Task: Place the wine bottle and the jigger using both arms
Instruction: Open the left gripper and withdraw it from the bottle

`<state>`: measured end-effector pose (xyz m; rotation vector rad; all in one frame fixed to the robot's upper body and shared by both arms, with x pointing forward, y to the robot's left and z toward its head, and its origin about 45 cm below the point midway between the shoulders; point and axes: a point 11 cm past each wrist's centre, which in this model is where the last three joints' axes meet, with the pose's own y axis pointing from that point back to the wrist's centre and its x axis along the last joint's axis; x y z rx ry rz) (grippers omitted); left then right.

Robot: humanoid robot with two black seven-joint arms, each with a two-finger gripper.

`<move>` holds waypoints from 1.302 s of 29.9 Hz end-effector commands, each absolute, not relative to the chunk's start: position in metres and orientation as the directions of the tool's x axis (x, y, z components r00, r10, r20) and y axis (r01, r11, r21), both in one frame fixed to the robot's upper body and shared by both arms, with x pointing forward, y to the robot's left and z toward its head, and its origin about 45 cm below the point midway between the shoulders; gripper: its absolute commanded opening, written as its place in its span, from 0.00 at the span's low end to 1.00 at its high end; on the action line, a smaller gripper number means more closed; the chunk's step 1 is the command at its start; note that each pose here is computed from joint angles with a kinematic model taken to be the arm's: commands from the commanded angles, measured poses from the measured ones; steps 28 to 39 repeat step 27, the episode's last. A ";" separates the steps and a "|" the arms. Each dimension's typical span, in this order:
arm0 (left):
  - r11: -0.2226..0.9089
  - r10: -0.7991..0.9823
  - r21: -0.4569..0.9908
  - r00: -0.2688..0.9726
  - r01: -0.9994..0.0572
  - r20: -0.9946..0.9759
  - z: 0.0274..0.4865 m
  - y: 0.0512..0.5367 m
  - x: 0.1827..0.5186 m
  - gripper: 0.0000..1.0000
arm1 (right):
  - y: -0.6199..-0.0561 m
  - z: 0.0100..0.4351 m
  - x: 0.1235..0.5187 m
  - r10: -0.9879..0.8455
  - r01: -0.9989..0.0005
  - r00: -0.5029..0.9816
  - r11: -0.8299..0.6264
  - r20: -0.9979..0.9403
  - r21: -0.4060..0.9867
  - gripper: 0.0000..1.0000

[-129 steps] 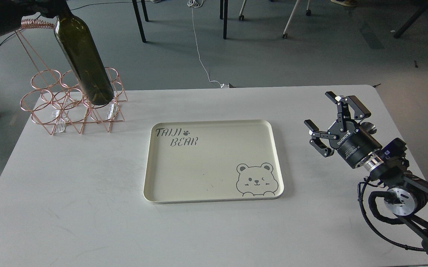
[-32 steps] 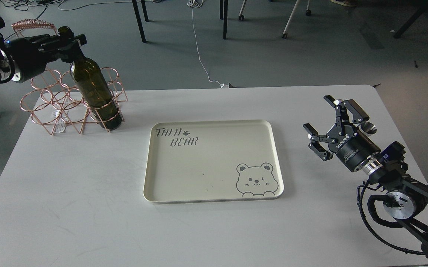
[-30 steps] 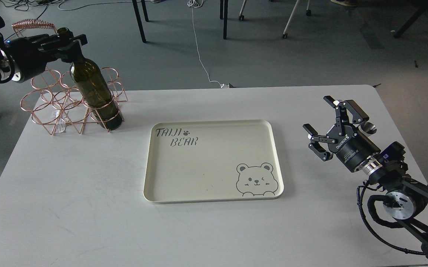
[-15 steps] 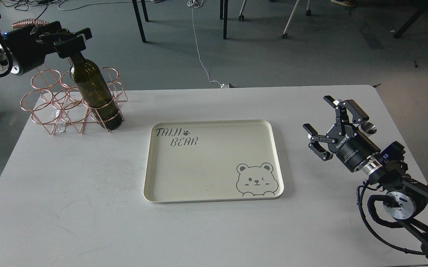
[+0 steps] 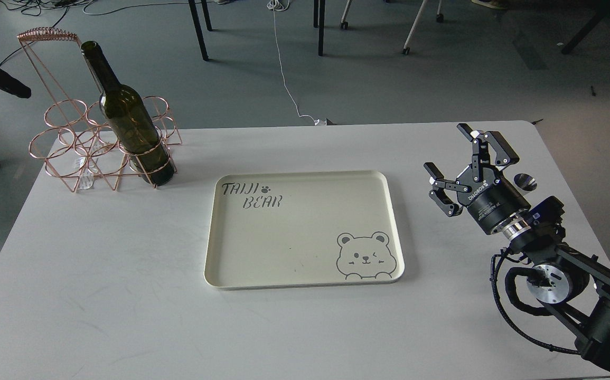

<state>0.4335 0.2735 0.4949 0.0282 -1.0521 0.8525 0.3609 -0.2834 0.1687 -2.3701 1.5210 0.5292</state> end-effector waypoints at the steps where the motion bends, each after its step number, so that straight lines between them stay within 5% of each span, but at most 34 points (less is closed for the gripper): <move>1: 0.683 0.691 -0.406 0.359 -0.607 0.627 0.465 0.258 0.422 0.98 | -0.284 0.172 0.365 -0.815 -0.924 0.359 -0.380 -0.455 -0.048 0.98; 9: 0.591 0.802 -0.375 0.567 -0.714 0.187 0.343 0.236 0.411 0.98 | -0.294 0.165 0.375 -0.855 -0.955 0.276 -0.296 -0.439 -0.024 0.98; 16: 0.463 0.841 -0.282 0.517 -0.840 -0.159 0.243 0.243 0.377 0.98 | -0.286 0.158 0.371 -0.844 -0.952 0.278 -0.305 -0.459 -0.016 0.99; 25: 0.358 0.777 -0.174 0.396 -0.918 -0.490 0.186 0.274 0.359 0.98 | -0.272 0.155 0.369 -0.824 -0.946 0.291 -0.322 -0.486 -0.021 0.99; 39: 0.350 0.773 -0.148 0.375 -0.925 -0.512 0.178 0.275 0.357 0.98 | -0.270 0.156 0.369 -0.821 -0.945 0.295 -0.326 -0.488 -0.024 0.99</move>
